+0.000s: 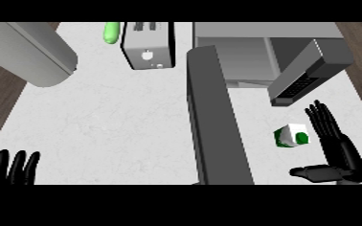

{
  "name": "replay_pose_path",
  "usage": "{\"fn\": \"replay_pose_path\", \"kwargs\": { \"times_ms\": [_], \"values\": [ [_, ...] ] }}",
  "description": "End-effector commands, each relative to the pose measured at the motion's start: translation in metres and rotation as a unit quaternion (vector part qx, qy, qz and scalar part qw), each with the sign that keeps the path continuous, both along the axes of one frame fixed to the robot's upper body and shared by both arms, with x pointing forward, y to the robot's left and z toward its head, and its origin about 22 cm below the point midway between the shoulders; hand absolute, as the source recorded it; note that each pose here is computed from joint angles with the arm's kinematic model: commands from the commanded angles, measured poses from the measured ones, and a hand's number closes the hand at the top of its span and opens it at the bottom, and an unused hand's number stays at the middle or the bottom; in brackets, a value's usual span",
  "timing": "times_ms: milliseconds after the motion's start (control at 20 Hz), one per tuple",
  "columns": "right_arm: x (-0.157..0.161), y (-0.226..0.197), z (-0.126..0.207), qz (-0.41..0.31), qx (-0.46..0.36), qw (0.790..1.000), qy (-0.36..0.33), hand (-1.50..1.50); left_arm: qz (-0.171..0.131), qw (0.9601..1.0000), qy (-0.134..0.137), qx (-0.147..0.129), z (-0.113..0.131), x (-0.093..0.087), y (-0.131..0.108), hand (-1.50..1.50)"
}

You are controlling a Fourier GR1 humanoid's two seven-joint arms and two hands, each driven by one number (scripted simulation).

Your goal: Pick up the milk, place it into the microwave and close the microwave

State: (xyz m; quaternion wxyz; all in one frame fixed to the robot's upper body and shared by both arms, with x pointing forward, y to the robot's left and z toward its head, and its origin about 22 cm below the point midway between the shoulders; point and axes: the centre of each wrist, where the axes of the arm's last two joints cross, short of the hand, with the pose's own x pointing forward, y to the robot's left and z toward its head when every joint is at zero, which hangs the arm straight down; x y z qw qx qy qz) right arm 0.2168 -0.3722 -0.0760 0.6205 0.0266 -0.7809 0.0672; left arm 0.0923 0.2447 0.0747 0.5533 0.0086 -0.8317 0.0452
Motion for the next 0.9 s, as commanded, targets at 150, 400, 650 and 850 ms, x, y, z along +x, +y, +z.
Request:
{"fn": "replay_pose_path", "kwargs": {
  "times_ms": [150, 400, 650, 850],
  "values": [
    [0.022, 0.001, -0.009, 0.009, -0.004, 1.0, -0.023, -1.5, 0.002, 1.0, -0.007, 0.003, 0.006, -0.005, -0.007, -1.5],
    [0.018, -0.015, -0.033, -0.056, -0.026, 0.998, 0.004, -1.5, -0.004, 1.0, -0.002, 0.002, -0.001, -0.012, -0.002, -1.5],
    [0.011, -0.011, -0.052, -0.088, -0.063, 0.994, 0.006, -1.5, -0.004, 1.0, -0.003, 0.003, 0.01, -0.025, -0.002, -1.5],
    [0.006, -0.046, -0.042, -0.082, -0.042, 0.996, 0.018, -1.5, -0.009, 1.0, 0.0, -0.002, 0.0, -0.01, 0.007, -1.5]
  ]
}}
